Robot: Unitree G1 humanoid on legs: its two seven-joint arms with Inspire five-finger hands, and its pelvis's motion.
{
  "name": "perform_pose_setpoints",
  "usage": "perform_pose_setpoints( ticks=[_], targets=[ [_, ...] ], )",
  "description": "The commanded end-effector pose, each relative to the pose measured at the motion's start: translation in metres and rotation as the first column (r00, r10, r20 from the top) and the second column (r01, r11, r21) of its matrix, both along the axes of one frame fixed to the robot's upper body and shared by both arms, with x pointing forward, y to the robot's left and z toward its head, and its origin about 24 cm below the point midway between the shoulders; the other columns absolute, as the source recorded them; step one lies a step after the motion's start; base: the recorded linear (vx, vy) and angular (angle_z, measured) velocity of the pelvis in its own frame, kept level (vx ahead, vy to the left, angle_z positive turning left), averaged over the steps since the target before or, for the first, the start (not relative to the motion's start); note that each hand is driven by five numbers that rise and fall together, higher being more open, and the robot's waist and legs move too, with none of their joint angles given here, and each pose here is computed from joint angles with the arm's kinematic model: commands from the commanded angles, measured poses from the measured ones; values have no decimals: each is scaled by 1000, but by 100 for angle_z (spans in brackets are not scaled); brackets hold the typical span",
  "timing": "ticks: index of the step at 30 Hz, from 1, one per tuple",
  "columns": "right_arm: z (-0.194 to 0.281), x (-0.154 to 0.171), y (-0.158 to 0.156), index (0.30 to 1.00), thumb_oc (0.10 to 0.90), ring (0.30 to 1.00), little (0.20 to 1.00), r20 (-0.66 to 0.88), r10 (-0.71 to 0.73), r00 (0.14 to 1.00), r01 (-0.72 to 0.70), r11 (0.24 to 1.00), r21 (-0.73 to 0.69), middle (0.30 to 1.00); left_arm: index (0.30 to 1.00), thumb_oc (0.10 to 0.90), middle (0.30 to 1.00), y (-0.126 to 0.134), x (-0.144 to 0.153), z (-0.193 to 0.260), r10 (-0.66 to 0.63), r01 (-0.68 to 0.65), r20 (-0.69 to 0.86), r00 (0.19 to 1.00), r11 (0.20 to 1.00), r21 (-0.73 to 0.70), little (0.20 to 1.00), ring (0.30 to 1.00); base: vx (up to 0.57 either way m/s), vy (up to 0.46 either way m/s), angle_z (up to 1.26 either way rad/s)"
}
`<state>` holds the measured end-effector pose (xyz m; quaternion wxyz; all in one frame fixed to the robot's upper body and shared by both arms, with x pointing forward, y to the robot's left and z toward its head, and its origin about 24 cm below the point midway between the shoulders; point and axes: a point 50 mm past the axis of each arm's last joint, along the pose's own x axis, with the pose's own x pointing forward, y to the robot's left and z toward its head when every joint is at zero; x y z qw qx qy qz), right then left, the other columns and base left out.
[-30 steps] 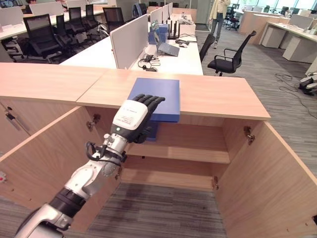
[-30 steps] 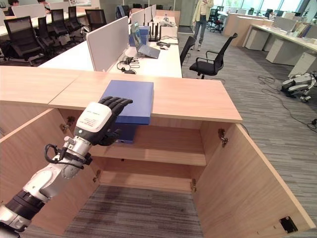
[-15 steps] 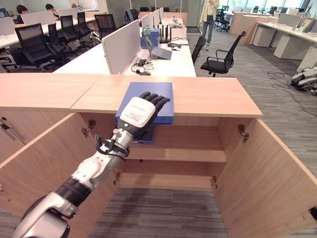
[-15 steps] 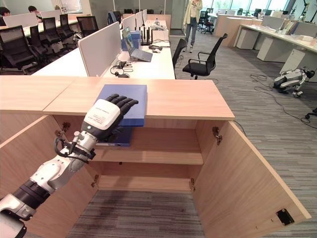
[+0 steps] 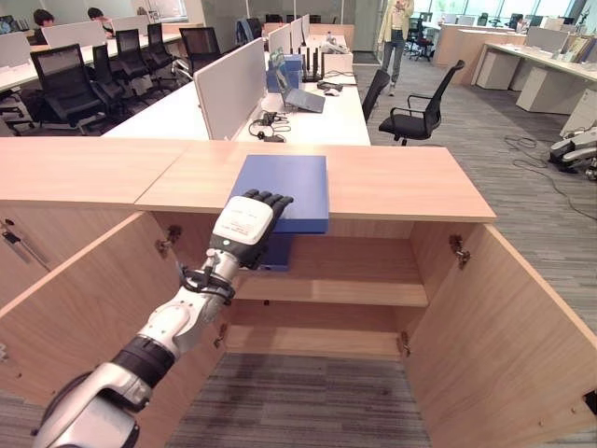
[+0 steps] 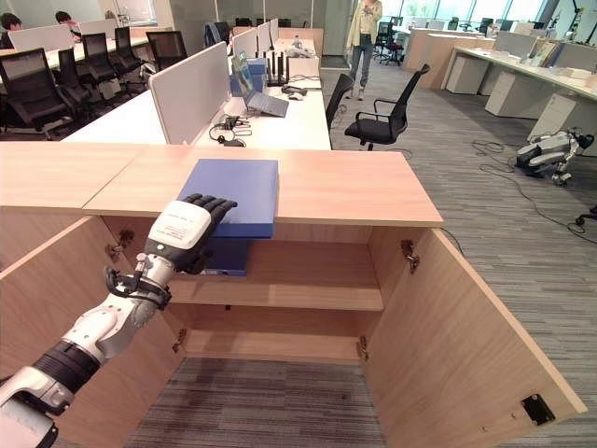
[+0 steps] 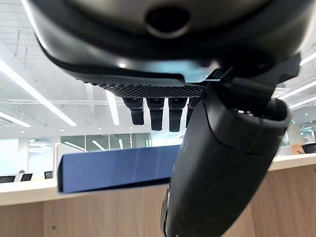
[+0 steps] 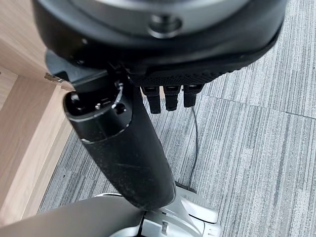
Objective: Put the empty folder in the office cabinet
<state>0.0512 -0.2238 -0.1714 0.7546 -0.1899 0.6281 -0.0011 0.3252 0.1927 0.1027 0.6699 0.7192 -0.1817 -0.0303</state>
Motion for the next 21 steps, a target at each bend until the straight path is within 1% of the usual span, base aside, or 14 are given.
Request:
perform_pose_setpoints(
  ticks=[1,8,21],
  targets=[
    [3,7,-12,900,800,900,900,2,55,998,-55,998,-38,900,900,800,900,-5,34,79,40,-36,285,958,999,-19,900,900,0,0,0],
    [3,7,-13,900,800,900,900,0,63,998,-62,997,-41,900,900,800,900,1,42,92,71,-82,323,944,996,20,900,900,10,1,-1],
    [3,8,-12,900,800,900,900,-4,72,997,-72,996,-45,900,900,800,900,7,50,96,126,-134,329,936,991,3,900,900,-2,1,-2]
  ],
)
